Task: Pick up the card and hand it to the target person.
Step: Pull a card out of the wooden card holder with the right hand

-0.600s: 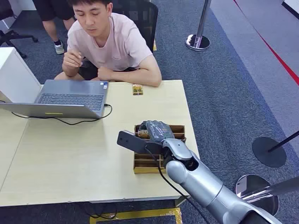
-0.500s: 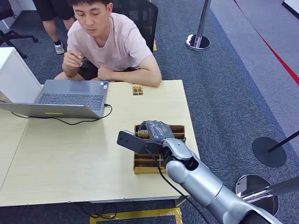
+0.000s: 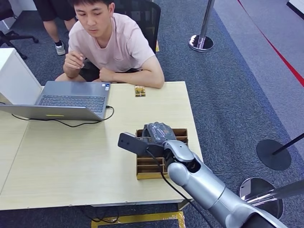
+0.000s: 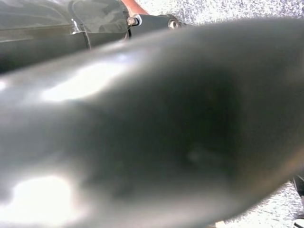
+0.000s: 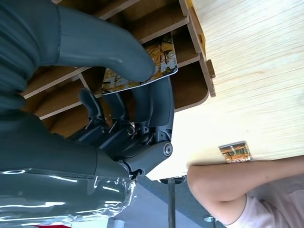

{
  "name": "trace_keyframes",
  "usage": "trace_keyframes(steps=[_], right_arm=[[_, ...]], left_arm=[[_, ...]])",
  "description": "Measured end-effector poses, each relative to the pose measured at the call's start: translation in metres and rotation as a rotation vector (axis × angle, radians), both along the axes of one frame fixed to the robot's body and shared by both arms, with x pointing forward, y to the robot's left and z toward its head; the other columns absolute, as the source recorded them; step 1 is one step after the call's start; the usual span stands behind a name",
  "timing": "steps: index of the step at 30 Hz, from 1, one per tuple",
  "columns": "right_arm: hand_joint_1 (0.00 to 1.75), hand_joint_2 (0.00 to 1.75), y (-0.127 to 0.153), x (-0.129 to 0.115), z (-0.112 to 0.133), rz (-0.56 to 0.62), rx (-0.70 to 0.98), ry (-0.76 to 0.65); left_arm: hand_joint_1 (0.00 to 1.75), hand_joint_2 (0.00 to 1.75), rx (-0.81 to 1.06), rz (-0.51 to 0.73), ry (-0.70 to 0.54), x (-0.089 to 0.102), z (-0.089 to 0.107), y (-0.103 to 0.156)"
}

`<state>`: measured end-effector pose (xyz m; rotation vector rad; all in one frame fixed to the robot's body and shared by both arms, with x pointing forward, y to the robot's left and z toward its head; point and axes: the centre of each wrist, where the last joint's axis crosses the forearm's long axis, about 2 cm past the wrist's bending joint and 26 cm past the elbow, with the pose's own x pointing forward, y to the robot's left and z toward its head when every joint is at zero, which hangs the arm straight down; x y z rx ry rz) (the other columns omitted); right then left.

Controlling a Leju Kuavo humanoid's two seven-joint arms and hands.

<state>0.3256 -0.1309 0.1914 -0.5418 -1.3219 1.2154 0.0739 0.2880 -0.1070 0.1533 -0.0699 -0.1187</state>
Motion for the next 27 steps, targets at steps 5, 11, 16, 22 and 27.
trace_keyframes(steps=[5, 11, 16, 22, 27], right_arm=[[1.51, 1.75, 0.000, 0.000, 0.000, 0.001, 0.000, -0.001], [1.50, 1.75, 0.000, 0.001, 0.001, 0.001, -0.001, -0.002], [1.50, 1.75, 0.000, 0.001, 0.001, 0.003, 0.000, -0.003], [1.50, 1.75, 0.000, 0.001, 0.002, 0.027, 0.050, -0.044], [1.50, 1.75, -0.004, 0.002, 0.013, 0.061, 0.154, -0.165]], left_arm=[[0.00, 1.75, 0.001, 0.005, -0.009, 0.000, 0.000, 0.000], [0.00, 1.75, -0.002, 0.008, -0.032, 0.000, 0.000, 0.001], [0.00, 1.75, 0.006, 0.010, -0.041, 0.000, 0.000, 0.001], [0.00, 1.75, 0.018, 0.021, -0.052, 0.000, 0.000, 0.002], [0.00, 1.75, 0.016, 0.021, -0.065, -0.001, 0.000, 0.002]])
